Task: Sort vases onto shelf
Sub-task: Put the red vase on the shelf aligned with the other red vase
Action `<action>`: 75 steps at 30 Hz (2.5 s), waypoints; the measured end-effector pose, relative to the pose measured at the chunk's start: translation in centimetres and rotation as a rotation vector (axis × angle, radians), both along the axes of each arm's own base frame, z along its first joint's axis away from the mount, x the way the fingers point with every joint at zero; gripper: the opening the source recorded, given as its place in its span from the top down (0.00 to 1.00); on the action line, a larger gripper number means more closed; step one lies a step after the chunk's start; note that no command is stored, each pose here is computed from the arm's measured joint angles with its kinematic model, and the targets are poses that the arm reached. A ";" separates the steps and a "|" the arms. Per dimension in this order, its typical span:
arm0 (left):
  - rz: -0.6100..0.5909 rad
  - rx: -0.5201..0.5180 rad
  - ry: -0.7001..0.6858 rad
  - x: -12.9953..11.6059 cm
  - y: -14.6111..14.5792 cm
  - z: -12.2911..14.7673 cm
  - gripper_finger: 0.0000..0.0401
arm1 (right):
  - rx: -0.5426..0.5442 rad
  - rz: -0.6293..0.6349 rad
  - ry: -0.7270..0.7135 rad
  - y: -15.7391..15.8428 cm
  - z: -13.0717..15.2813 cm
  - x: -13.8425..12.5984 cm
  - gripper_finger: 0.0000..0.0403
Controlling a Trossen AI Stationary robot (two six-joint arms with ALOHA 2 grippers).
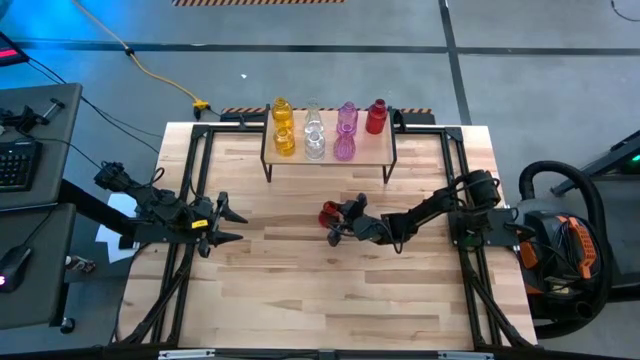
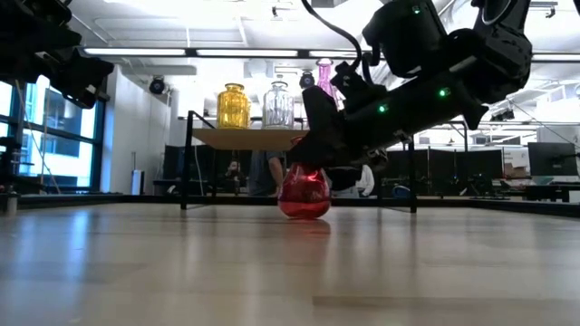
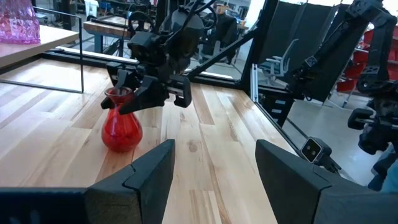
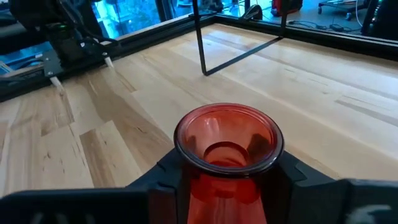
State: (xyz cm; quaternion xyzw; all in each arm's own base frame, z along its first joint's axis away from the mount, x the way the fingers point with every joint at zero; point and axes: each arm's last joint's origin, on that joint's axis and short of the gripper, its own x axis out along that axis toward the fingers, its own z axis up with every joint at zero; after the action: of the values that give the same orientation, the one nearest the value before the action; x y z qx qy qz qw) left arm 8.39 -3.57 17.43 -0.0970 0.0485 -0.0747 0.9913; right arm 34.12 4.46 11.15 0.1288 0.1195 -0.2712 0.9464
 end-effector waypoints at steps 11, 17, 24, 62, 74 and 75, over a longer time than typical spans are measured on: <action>0.000 0.000 0.000 0.0 0.0 0.0 0.47 | -0.019 0.005 0.059 0.0 1.1 -0.6 0.73; 0.000 0.000 0.000 0.0 0.0 0.0 0.47 | -0.037 -0.008 0.076 0.0 2.9 -1.3 0.73; 0.000 0.000 0.000 0.0 0.0 0.0 0.47 | -0.102 -0.058 0.096 -0.5 6.7 -3.0 0.73; 0.000 0.000 0.000 0.0 0.0 0.0 0.47 | -0.261 -0.473 0.049 -7.3 15.8 -9.1 0.74; 0.000 0.000 0.000 0.0 0.0 0.0 0.47 | -0.219 -0.312 -0.017 -11.7 17.8 -10.9 0.74; 0.000 0.000 0.000 0.0 0.0 0.0 0.47 | -0.214 -0.294 -0.023 -12.0 17.9 -10.9 0.74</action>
State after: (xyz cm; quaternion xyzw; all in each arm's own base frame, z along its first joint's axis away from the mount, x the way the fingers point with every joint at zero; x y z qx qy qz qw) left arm 8.39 -3.57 17.43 -0.0970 0.0487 -0.0748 0.9913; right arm 23.20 -7.50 29.01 0.0466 0.0589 -0.4161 0.9062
